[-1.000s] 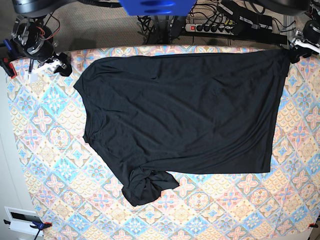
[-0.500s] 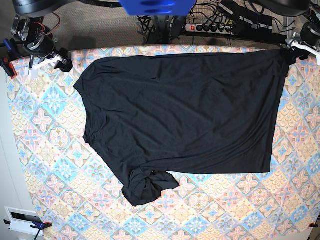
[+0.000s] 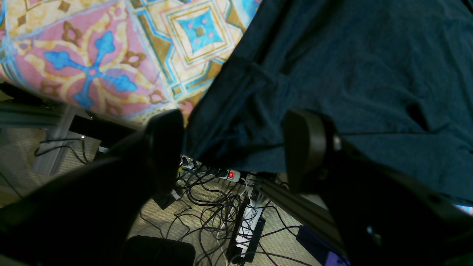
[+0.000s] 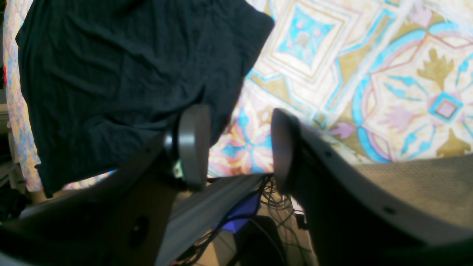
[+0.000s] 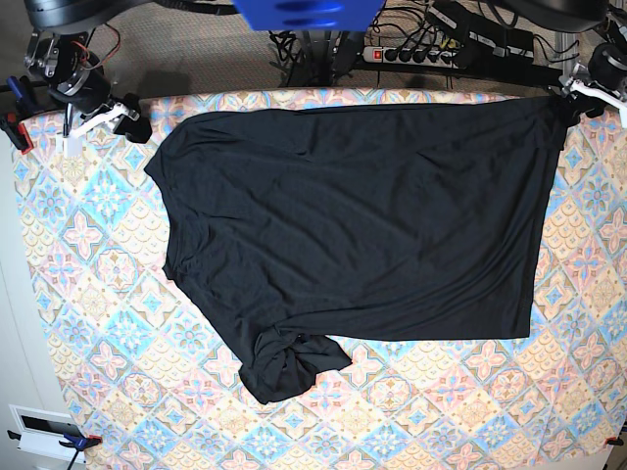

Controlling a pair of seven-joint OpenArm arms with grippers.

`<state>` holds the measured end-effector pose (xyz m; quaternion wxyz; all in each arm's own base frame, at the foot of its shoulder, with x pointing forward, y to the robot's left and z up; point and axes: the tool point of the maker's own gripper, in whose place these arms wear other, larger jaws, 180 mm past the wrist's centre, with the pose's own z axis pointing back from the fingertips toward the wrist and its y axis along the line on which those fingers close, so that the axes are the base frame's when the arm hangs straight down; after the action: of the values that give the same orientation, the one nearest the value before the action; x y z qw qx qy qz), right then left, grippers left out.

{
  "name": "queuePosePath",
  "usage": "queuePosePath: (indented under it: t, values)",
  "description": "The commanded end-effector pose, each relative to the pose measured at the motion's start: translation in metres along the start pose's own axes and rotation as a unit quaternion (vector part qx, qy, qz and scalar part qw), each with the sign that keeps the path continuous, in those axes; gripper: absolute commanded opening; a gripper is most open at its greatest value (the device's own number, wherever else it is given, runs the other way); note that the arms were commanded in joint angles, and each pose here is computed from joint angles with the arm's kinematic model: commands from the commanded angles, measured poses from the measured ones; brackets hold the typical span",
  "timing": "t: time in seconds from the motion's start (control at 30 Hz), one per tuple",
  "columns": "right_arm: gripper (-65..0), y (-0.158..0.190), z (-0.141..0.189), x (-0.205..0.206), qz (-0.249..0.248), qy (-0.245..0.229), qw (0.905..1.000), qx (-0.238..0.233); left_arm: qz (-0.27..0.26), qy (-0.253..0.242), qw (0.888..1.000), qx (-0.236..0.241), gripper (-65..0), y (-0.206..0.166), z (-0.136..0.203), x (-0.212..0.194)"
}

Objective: Layout the t-shirt on the table in an organized manner, then fold the t-shirt properly
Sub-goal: 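Release the shirt with the right gripper and lift it away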

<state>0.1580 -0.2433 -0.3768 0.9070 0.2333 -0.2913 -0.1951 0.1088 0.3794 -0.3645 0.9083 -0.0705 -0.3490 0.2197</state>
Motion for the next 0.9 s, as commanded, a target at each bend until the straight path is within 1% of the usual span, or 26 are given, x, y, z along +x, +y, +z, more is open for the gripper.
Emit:
queuePosePath:
  t: [0.0,0.17,0.23,0.33,0.43,0.63,0.8,0.87]
  values:
    - [-39.3,0.005,0.003,0.004,0.008,-0.009,0.9999,0.010,-0.011,-0.020,1.000,0.001,-23.6,0.001,0.006,0.014]
    - [-39.3,0.006,0.003,-0.011,-0.003,0.007,0.9999,0.012,-0.011,-0.017,1.000,0.002,-23.6,0.002,0.006,0.012]
    - [-39.3,0.012,-0.003,-0.021,-0.004,0.025,0.9994,0.022,-0.010,-0.016,1.000,0.002,-23.6,0.002,0.006,0.012]
    - [-39.3,0.023,-0.011,-0.032,-0.010,0.037,0.9986,0.038,-0.010,-0.016,1.000,0.002,-23.6,0.002,0.006,0.012]
    - [-39.3,0.029,-0.015,-0.038,-0.016,0.041,0.9979,0.047,-0.008,-0.016,1.000,0.002,-23.6,0.003,0.005,0.011]
    - [-39.3,0.030,-0.016,-0.038,-0.016,0.041,0.9978,0.049,0.029,0.003,1.000,-0.002,-23.6,0.013,-0.002,-0.008]
    - [-39.3,0.029,-0.021,-0.034,-0.022,0.039,0.9978,0.050,0.030,0.008,1.000,0.002,-23.6,0.015,-0.003,-0.011]
    - [-39.3,0.026,-0.026,-0.039,-0.038,0.041,0.9971,0.051,0.030,0.008,1.000,0.003,-23.6,0.015,-0.003,-0.011]
